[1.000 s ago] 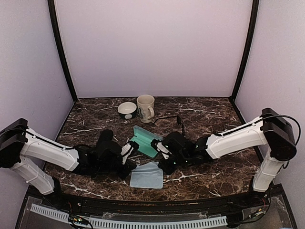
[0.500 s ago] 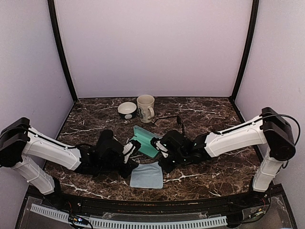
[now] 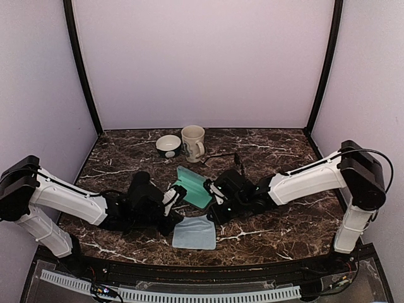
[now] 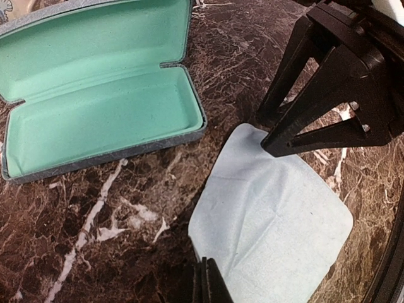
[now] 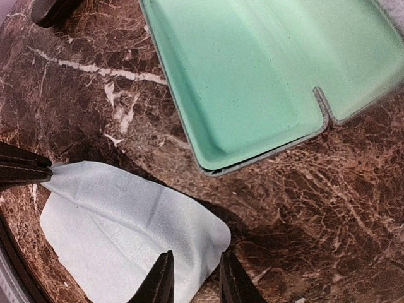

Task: Organize the sunglasses
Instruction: Fold the glasses cleaning cloth at the center of the board.

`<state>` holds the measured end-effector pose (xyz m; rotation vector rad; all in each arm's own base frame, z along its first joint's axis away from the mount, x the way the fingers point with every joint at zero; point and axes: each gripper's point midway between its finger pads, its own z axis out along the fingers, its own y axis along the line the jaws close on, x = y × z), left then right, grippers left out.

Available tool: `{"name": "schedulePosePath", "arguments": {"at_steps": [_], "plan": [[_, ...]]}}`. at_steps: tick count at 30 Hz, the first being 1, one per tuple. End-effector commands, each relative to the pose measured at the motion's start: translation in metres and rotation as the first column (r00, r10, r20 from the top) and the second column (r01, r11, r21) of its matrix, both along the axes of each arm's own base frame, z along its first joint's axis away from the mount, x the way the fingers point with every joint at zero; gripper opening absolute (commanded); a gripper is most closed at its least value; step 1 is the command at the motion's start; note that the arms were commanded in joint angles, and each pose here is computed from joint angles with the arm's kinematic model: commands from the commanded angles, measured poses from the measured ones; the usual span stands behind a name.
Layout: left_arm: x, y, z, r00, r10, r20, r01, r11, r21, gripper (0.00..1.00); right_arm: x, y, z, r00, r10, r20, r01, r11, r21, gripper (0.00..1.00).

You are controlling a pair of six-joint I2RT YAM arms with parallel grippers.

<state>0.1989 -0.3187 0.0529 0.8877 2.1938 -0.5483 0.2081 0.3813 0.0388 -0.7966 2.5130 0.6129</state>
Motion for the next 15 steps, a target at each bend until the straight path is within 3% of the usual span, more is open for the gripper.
{"name": "schedulePosePath", "arguments": {"at_steps": [1,15], "plan": [[0.0018,-0.0064,0.0104,1.000,-0.013,0.021,0.014,1.000,-0.016,0.00,0.0048,0.0085,-0.0001,0.999,-0.039,-0.036,0.041,0.998,0.047,0.26],[0.0011,-0.0057,0.0113,1.000,-0.013,0.023,0.013,1.000,-0.012,0.00,0.0102,0.0054,-0.0092,0.996,-0.073,-0.059,0.075,0.997,0.034,0.26]]}}
